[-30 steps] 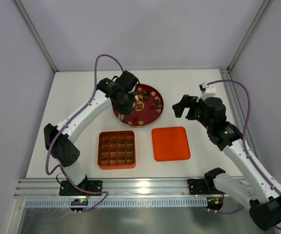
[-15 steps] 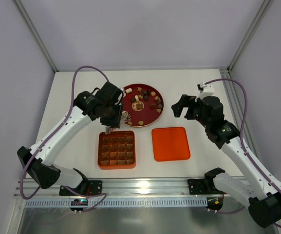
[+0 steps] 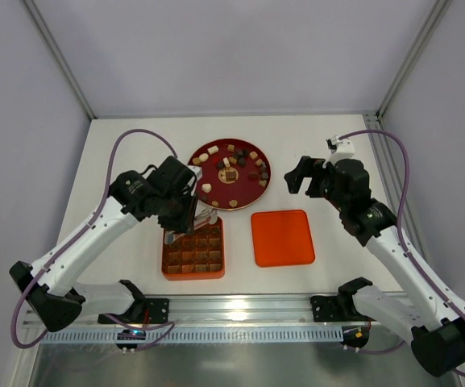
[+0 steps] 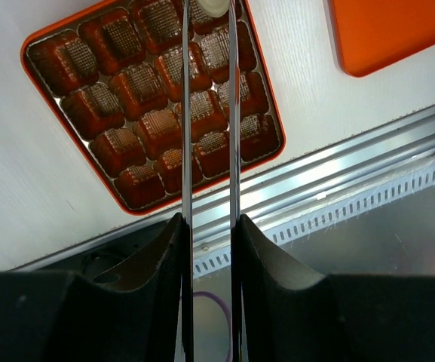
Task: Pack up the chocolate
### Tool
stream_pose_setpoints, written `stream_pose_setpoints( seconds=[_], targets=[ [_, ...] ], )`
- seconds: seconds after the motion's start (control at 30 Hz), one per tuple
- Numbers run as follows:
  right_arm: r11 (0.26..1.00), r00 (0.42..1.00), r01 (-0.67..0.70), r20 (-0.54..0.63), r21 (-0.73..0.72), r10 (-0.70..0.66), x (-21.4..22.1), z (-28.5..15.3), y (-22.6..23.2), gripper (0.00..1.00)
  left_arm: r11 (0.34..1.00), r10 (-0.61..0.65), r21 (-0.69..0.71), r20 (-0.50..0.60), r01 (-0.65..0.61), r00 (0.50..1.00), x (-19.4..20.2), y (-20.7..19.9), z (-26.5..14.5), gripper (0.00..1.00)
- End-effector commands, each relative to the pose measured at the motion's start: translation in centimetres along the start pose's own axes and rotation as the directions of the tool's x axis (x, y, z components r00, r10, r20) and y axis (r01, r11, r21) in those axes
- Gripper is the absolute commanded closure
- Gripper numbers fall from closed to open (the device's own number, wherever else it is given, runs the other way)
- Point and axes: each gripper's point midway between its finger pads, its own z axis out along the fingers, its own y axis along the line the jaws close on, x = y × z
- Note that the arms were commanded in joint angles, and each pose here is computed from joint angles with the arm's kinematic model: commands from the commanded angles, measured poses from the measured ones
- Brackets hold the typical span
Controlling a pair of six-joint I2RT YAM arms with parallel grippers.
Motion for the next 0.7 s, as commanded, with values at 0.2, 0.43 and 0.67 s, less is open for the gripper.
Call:
stream_pose_setpoints(
  seconds=[0.2, 0.43, 0.67],
  targets=[
    [1.000, 0.999, 0.016, 0.041, 0.001, -0.017, -1.0, 0.0, 0.1, 0.00, 0.999, 0.013, 0.033, -0.022, -0.013, 1.000, 1.6, -0.7, 0.2, 0.73],
    [1.000, 0.999, 0.019, 0.044, 0.001, -0.019, -1.1, -0.1, 0.1, 0.00, 1.000, 0.004, 0.025, -0.016, -0.003, 1.000, 1.3, -0.7, 1.2, 0.72],
    [1.000, 0.999, 0.016, 0.045, -0.001, -0.016, -1.1, -0.1, 0.2, 0.00, 1.000, -0.001, 0.023, 0.001, 0.001, 1.000, 0.6, -0.9, 1.4, 0.68]
  ],
)
